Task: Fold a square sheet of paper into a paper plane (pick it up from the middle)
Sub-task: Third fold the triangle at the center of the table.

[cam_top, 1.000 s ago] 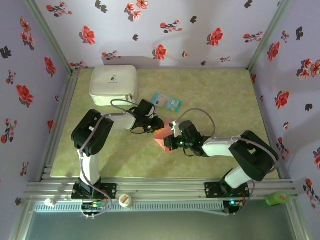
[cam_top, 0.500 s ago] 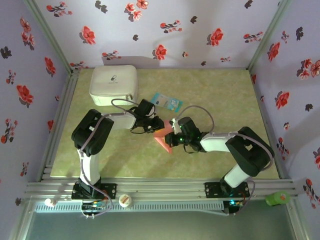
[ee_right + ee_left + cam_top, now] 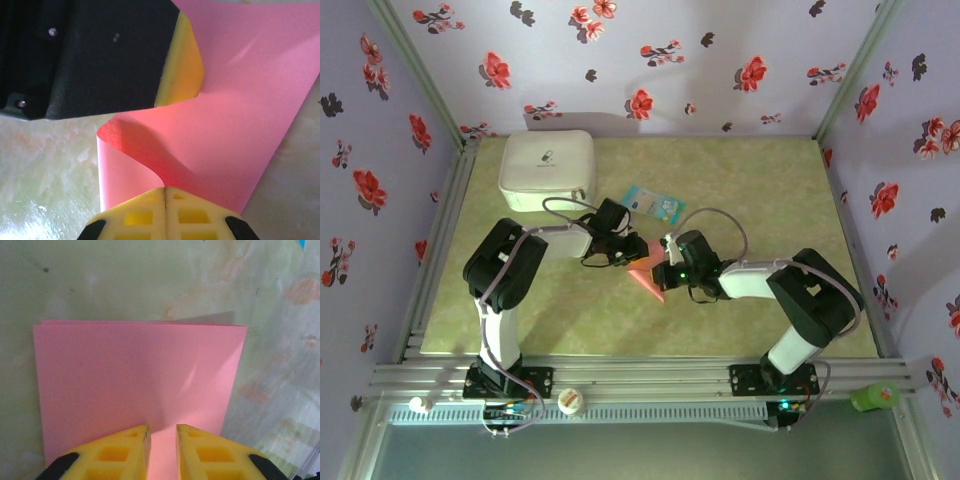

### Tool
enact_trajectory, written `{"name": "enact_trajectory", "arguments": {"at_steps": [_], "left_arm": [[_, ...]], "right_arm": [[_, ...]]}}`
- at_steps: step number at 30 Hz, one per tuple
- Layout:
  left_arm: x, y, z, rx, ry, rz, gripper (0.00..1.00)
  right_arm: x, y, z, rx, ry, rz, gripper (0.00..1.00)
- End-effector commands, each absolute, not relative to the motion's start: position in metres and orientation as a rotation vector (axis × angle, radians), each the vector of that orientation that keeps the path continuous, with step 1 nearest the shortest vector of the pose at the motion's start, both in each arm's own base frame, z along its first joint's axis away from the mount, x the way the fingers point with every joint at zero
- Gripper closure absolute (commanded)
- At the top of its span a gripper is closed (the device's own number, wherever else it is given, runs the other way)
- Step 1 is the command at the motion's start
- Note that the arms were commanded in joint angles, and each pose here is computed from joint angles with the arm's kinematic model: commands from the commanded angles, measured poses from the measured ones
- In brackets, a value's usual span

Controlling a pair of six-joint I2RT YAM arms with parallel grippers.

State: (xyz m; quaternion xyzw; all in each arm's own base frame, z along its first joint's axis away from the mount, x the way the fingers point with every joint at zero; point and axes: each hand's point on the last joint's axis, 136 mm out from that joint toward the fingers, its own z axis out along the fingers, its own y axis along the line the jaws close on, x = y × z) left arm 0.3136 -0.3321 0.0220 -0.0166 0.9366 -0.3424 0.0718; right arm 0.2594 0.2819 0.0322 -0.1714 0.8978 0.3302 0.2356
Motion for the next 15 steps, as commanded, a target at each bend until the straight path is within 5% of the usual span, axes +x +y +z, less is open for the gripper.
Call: {"name": "enact_trajectory", "arguments": {"at_steps": [1,15], "left_arm": [[0.300,-0.325,0.002,-0.029,2.903,-0.952,0.78],[0.299,-0.325,0.002,-0.038,2.907,-0.949,0.78]], "right_arm": [[0.268,0.281,0.033,-0.483,2.454,0.872,0.97],[0.255,0.274,0.036,-0.509,2.500,0.875,0.97]]}}
